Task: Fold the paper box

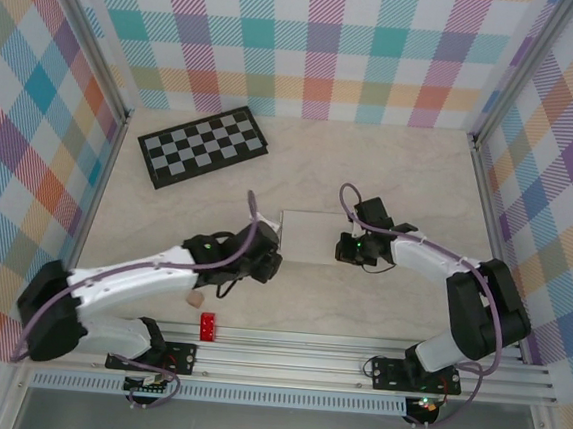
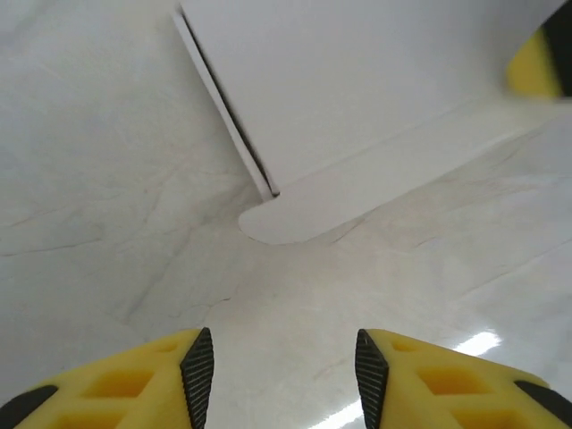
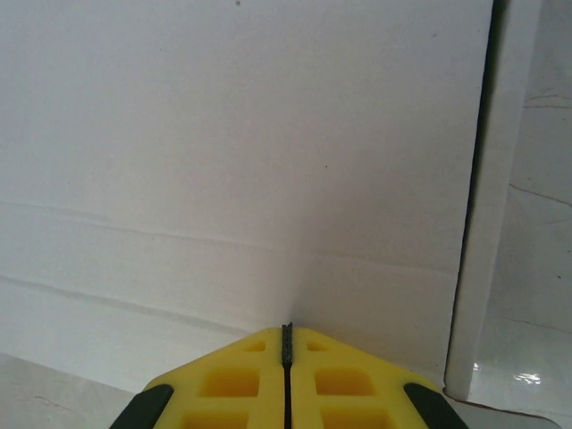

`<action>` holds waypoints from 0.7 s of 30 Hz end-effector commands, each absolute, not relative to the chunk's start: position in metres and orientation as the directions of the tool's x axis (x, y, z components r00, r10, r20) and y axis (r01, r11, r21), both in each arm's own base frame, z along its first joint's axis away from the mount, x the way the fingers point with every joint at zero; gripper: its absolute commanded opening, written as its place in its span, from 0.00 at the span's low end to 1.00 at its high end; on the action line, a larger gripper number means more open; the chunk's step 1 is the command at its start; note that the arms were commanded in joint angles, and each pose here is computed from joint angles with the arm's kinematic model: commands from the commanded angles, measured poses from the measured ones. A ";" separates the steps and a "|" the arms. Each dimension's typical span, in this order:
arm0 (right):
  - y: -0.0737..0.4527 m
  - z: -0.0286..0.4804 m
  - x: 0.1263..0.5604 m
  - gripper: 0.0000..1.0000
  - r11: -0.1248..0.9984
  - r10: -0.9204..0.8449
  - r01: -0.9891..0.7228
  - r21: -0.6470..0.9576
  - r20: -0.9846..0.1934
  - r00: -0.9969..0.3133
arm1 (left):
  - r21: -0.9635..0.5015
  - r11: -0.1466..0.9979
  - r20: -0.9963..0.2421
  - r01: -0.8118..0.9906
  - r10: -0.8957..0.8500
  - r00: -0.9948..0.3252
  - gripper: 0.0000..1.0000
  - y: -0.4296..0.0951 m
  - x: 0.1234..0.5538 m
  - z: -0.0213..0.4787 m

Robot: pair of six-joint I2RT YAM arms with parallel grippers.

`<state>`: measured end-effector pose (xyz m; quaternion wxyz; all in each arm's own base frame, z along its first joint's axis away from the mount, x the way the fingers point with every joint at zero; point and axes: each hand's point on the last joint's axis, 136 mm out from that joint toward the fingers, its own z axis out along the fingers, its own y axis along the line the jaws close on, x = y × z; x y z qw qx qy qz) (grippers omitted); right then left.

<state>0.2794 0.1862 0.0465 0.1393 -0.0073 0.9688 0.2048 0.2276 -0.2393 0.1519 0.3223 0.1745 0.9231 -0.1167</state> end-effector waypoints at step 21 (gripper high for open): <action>0.186 0.056 0.284 0.09 0.922 0.020 -0.102 0.373 -0.310 -0.951 | -0.498 0.845 -0.453 0.193 -0.063 -0.889 0.10 -0.314 0.310 0.098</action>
